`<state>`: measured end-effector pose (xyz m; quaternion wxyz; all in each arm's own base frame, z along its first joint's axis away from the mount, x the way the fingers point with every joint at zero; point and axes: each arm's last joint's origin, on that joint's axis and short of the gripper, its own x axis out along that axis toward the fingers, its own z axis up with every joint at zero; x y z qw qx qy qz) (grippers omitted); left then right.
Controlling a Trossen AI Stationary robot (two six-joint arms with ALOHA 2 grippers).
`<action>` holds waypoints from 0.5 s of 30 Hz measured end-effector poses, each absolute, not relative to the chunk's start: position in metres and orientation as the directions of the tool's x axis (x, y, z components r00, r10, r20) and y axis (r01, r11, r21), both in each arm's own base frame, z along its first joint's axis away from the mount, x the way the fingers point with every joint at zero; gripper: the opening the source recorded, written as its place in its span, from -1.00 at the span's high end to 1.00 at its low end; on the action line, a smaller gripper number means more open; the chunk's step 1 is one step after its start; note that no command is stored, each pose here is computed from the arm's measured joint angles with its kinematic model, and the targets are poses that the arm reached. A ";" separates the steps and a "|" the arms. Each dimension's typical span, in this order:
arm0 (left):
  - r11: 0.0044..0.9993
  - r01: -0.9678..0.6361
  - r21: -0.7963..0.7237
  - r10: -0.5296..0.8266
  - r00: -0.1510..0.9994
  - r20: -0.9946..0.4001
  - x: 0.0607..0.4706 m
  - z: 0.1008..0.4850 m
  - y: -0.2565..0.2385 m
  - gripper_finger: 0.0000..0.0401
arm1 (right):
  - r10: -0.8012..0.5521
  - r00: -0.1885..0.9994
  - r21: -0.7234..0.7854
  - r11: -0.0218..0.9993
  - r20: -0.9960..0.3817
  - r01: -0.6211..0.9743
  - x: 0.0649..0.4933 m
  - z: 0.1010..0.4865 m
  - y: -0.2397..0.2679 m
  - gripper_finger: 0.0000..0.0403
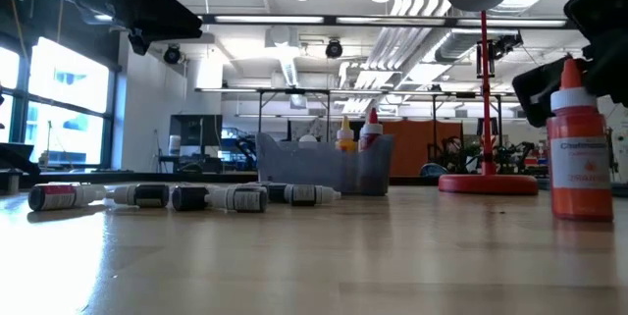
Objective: Pick & Place food coloring
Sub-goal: Put the big orange food coloring bottle into the black bin
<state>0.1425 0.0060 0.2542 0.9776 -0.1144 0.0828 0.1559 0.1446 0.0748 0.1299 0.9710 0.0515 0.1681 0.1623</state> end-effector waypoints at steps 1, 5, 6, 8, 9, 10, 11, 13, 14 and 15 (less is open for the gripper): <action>0.925 -0.324 -0.198 0.286 0.938 -0.197 0.142 0.254 0.006 0.45 | 0.336 0.889 0.169 0.940 -0.310 -0.297 0.145 0.130 0.074 0.20; 0.925 -0.324 -0.197 0.286 0.937 -0.199 0.142 0.254 0.006 0.45 | 0.326 0.893 0.184 0.942 -0.312 -0.280 0.148 0.130 0.068 0.12; 0.925 -0.324 -0.198 0.286 0.938 -0.198 0.142 0.254 0.006 0.45 | 0.324 0.893 0.183 0.943 -0.312 -0.278 0.148 0.130 0.067 0.10; 0.925 -0.324 -0.197 0.286 0.937 -0.199 0.143 0.254 0.006 0.45 | 0.327 0.892 0.185 0.942 -0.313 -0.280 0.149 0.130 0.066 0.05; 0.925 -0.324 -0.198 0.286 0.938 -0.199 0.143 0.254 0.006 0.45 | 0.329 0.891 0.186 0.941 -0.313 -0.283 0.149 0.130 0.065 0.04; 0.925 -0.324 -0.198 0.286 0.938 -0.198 0.142 0.254 0.006 0.45 | 0.336 0.888 0.189 0.939 -0.314 -0.288 0.150 0.130 0.064 0.02; 0.925 -0.324 -0.198 0.286 0.938 -0.199 0.142 0.254 0.006 0.45 | 0.340 0.886 0.192 0.937 -0.315 -0.292 0.150 0.130 0.064 0.02; 0.925 -0.324 -0.198 0.286 0.938 -0.199 0.142 0.254 0.006 0.45 | 0.339 0.885 0.193 0.938 -0.319 -0.290 0.150 0.129 0.063 0.01; 0.925 -0.324 -0.197 0.285 0.938 -0.199 0.143 0.254 0.006 0.45 | 0.338 0.885 0.193 0.938 -0.320 -0.289 0.150 0.129 0.063 0.01; 0.925 -0.324 -0.198 0.285 0.938 -0.199 0.142 0.254 0.006 0.45 | 0.337 0.885 0.192 0.938 -0.321 -0.288 0.150 0.129 0.063 0.01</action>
